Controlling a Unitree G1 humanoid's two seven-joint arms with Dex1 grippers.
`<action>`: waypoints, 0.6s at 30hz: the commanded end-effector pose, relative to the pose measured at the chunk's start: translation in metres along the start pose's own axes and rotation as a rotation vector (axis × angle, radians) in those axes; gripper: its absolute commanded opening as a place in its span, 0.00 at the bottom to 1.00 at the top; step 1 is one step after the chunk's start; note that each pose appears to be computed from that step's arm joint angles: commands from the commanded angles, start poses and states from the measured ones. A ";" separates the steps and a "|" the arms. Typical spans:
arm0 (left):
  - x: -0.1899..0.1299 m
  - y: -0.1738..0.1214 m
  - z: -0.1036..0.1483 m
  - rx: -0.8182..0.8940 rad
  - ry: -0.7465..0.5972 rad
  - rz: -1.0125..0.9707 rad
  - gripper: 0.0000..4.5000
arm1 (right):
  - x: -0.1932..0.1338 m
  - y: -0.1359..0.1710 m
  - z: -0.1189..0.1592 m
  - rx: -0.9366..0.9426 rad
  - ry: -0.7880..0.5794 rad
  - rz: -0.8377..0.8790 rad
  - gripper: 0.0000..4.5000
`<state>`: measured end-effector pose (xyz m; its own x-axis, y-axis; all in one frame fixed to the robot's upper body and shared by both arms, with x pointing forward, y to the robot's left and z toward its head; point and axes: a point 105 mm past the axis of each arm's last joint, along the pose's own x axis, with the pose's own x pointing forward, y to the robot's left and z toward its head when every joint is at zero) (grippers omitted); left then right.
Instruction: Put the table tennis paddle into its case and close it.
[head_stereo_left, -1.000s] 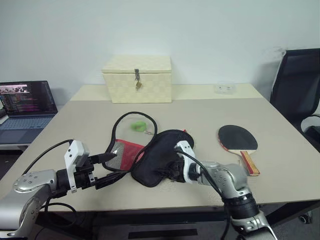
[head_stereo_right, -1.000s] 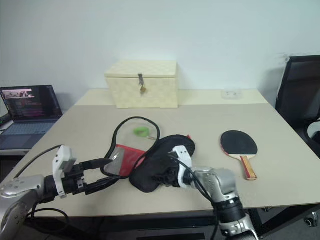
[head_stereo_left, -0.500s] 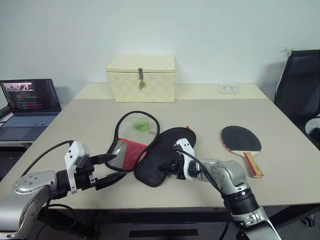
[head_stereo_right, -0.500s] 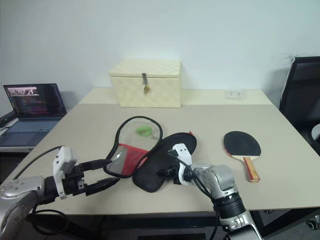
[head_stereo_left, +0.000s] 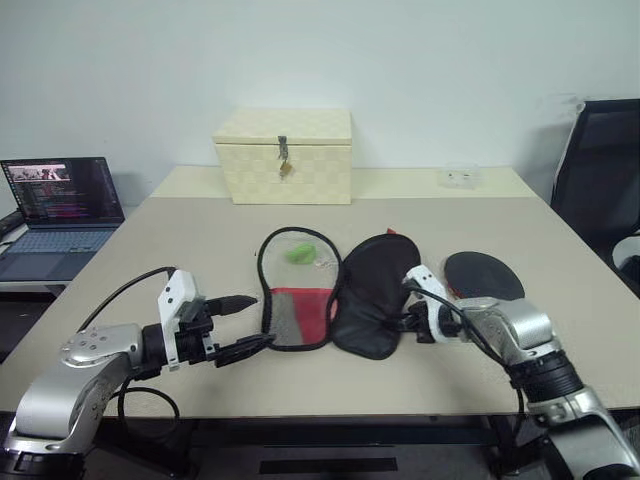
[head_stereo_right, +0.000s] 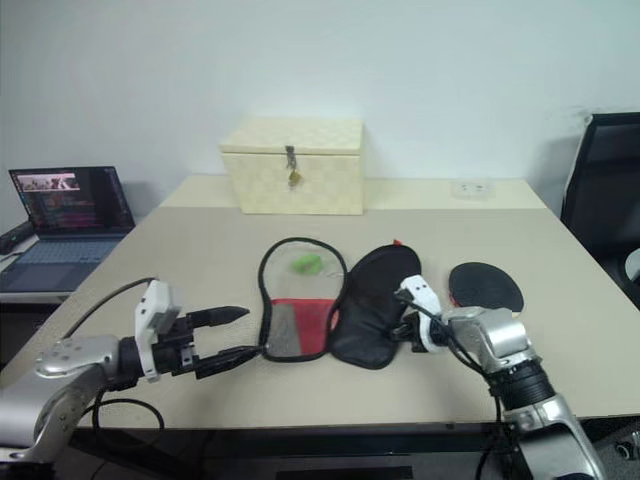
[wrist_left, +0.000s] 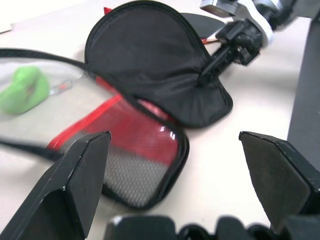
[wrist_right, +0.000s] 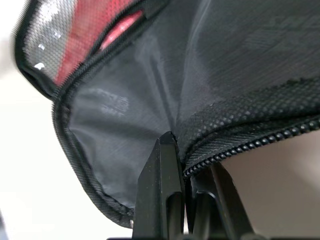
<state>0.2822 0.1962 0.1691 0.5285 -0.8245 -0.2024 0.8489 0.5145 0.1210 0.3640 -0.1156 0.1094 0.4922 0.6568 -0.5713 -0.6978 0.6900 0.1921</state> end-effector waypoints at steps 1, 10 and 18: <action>0.004 0.000 0.007 0.041 -0.018 -0.014 1.00 | -0.014 -0.016 0.015 -0.085 -0.004 -0.027 0.00; 0.009 -0.001 0.006 0.040 -0.024 -0.029 1.00 | -0.019 -0.036 0.019 -0.186 0.076 -0.022 0.00; 0.016 -0.004 0.006 0.033 -0.037 -0.040 1.00 | -0.036 -0.061 0.037 -0.268 0.059 -0.122 0.54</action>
<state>0.2870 0.1820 0.1613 0.4966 -0.8468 -0.1905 0.8680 0.4851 0.1060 0.4029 -0.1640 0.1298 0.5162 0.5512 -0.6555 -0.7542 0.6552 -0.0429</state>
